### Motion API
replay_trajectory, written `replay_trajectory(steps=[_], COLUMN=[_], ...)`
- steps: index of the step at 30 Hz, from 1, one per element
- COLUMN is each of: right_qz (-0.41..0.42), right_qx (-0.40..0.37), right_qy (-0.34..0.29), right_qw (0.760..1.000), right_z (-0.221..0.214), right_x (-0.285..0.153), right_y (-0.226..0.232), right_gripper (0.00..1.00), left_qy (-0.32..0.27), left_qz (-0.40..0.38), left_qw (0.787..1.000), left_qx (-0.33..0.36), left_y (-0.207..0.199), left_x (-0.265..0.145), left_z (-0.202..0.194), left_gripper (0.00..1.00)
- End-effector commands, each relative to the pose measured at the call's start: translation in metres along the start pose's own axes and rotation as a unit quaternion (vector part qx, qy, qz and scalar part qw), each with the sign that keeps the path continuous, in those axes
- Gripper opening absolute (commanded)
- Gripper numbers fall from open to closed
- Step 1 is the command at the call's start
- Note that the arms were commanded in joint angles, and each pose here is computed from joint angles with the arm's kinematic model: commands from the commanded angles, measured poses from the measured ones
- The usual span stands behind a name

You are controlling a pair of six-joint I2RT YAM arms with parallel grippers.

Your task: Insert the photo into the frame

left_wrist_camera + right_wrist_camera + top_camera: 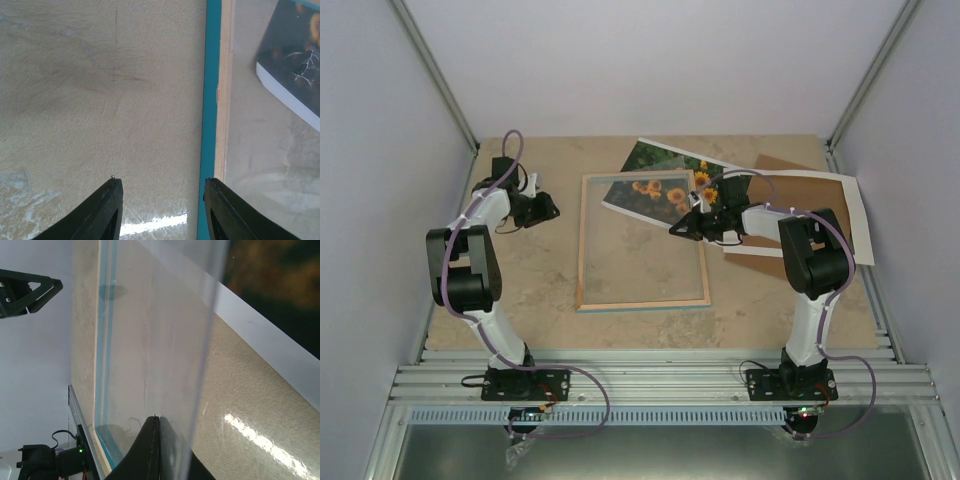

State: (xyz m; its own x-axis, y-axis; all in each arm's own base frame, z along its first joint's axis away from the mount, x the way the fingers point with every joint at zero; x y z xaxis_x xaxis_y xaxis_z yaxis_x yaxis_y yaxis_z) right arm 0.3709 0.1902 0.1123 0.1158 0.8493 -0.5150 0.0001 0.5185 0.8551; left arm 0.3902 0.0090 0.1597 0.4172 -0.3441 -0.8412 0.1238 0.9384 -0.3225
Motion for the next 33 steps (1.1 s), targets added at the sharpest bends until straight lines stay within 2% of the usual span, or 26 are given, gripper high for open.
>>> replay_trajectory(steps=[1,21,33], right_qz=[-0.014,-0.034,-0.003], right_qx=[-0.001,0.001,-0.016], right_qy=[0.000,-0.011,-0.006], right_qw=[1.000,0.999,1.000], right_z=[-0.002,-0.005,-0.004], right_x=[-0.001,-0.005,0.001], right_y=[-0.003,-0.007,0.003], right_gripper=[0.01,0.00,0.01], left_qy=[-0.005,-0.001,0.006], left_qz=[-0.002,0.002,-0.014], left_qw=[1.000,1.000,1.000], left_qx=[0.007,0.004,0.001], left_y=[0.001,0.003,0.003], left_x=[0.000,0.002,0.008], left_z=[0.002,0.001,-0.002], left_gripper=[0.47,0.47,0.47])
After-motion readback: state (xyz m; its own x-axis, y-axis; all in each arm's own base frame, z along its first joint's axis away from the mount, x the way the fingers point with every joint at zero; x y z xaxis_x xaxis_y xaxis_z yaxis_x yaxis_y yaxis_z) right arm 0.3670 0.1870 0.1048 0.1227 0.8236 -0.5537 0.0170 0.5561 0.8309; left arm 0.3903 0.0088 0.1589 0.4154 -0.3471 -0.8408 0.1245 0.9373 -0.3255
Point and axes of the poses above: each gripper's point midway between its finger pads, its own x axis out along the fingers, its own y axis along the line the jaws close on, z = x × y, the point moved 9 cm from there along -x, back along the fingers, and after that the axes turned 11 degrees about x, right-handed, at the moved point
